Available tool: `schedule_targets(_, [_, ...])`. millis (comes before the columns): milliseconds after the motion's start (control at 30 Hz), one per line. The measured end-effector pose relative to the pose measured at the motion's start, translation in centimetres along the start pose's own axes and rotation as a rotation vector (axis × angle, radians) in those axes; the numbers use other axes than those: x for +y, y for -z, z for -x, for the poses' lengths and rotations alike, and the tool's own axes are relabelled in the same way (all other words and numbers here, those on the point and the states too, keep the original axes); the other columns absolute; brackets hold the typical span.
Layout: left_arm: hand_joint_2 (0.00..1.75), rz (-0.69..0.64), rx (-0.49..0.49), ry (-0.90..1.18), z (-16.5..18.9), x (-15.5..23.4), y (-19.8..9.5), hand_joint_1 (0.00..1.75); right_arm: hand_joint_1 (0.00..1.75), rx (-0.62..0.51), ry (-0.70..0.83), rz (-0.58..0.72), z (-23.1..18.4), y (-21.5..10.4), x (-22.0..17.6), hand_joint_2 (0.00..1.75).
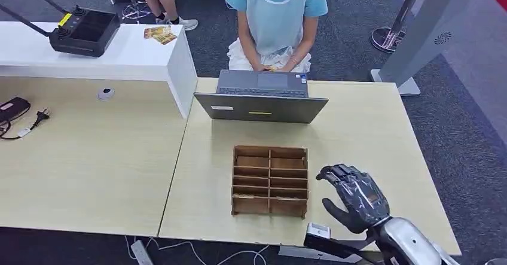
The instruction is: Pass the card to the sensor for recognition and then transmit it.
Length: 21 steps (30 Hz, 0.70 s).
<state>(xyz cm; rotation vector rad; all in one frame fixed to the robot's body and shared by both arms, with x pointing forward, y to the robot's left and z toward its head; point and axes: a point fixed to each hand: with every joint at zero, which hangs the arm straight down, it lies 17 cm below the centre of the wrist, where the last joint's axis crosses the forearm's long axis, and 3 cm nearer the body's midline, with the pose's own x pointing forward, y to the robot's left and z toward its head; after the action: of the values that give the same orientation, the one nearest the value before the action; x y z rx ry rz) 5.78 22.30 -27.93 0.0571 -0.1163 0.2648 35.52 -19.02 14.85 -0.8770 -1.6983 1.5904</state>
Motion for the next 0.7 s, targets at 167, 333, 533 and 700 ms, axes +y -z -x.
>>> schedule_targets(167, [0.00,0.000,-0.002,0.001,0.0,0.0,0.0,0.00,0.66,-0.006,-0.003,-0.014,-0.3,-0.1,0.7,1.75])
schedule_targets(333, [0.00,0.000,-0.002,0.005,0.0,0.0,0.0,0.00,0.75,-0.011,-0.008,-0.021,-0.8,0.1,1.2,1.75])
schedule_targets(533, [0.00,0.000,-0.003,0.005,0.0,0.0,0.0,0.00,0.82,-0.025,0.002,-0.026,-1.8,0.7,1.7,1.75])
schedule_targets(700, [0.00,0.000,-0.003,0.007,0.0,0.0,0.0,0.00,0.80,-0.037,0.015,-0.040,-2.6,0.8,2.5,1.75])
